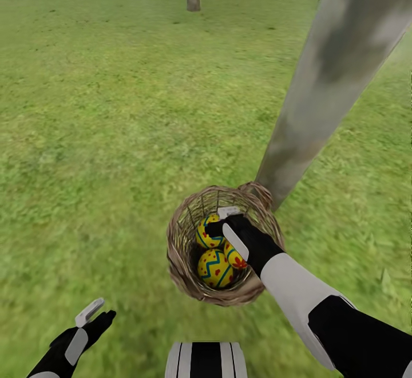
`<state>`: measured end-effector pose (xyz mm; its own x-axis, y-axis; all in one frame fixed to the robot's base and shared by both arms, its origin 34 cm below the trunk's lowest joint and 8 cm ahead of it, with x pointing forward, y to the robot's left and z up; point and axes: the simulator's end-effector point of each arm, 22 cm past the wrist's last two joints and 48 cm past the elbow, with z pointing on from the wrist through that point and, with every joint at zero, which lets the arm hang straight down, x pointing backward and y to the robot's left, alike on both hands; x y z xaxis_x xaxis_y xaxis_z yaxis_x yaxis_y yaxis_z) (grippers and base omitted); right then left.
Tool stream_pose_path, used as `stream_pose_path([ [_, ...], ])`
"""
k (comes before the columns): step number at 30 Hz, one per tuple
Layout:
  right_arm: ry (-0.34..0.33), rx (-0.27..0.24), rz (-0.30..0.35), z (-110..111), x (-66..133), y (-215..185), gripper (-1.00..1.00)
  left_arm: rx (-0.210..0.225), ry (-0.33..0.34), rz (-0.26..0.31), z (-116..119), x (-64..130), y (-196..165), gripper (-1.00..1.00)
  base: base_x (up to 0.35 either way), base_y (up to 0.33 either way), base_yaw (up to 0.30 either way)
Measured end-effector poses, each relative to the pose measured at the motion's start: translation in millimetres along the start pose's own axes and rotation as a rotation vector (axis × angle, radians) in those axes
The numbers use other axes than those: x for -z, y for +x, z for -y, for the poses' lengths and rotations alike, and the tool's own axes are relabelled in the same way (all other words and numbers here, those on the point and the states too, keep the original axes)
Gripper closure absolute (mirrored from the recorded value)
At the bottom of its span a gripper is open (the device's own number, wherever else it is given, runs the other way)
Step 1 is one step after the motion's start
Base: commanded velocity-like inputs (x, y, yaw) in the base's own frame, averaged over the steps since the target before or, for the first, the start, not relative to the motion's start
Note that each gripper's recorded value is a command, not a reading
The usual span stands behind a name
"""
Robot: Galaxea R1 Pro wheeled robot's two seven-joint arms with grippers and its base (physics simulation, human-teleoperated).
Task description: Take the three Easter eggs out of the wicker basket on the lawn in the garden, then place them on the lawn next to a single tree (choose any tree) so that all three eggs are next to the same tree and none are left in the basket.
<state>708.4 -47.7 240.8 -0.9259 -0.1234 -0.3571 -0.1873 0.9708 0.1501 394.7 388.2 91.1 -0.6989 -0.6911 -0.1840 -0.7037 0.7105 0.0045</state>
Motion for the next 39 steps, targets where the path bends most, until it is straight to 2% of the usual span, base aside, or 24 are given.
stream_pose_path([
  [13, 0.007, 0.01, 0.04, -2.0, 27.4, -21.5, 1.0, 0.009, 0.037, 0.038, 15.1, 15.5, -18.2, -1.0, -0.047, 0.0, 0.0],
  [18, 0.008, -0.04, 0.043, 5.0, 37.8, -28.3, 1.0, 0.013, 0.051, 0.052, 21.6, 21.8, -24.0, -1.0, -0.005, 0.0, 0.0],
  [21, 0.008, -0.03, 0.006, 4.3, 44.1, -22.9, 1.0, 0.015, 0.059, 0.061, 24.9, 25.6, -28.1, -1.0, 0.0, 0.0, 0.0],
  [26, 0.006, -0.03, 0.015, 3.1, 55.3, -29.5, 1.0, 0.018, 0.072, 0.075, 29.9, 32.2, -34.9, -1.0, 0.0, 0.0, 0.0],
  [29, 0.001, -0.018, -0.013, 0.4, 62.1, -26.0, 1.0, 0.018, 0.081, 0.083, 33.3, 36.0, -38.7, -1.0, -0.198, 0.0, 0.0],
  [37, 0.001, -0.008, 0.01, -2.4, 80.1, -37.4, 1.0, 0.023, 0.102, 0.111, 41.1, 47.3, -50.7, -1.0, -0.052, 0.0, 0.0],
  [39, -0.016, -0.005, 0.021, -7.2, 85.2, -41.5, 1.0, 0.024, 0.108, 0.12, 42.9, 50.3, -54.2, -1.0, 0.0, 0.0, 0.0],
])
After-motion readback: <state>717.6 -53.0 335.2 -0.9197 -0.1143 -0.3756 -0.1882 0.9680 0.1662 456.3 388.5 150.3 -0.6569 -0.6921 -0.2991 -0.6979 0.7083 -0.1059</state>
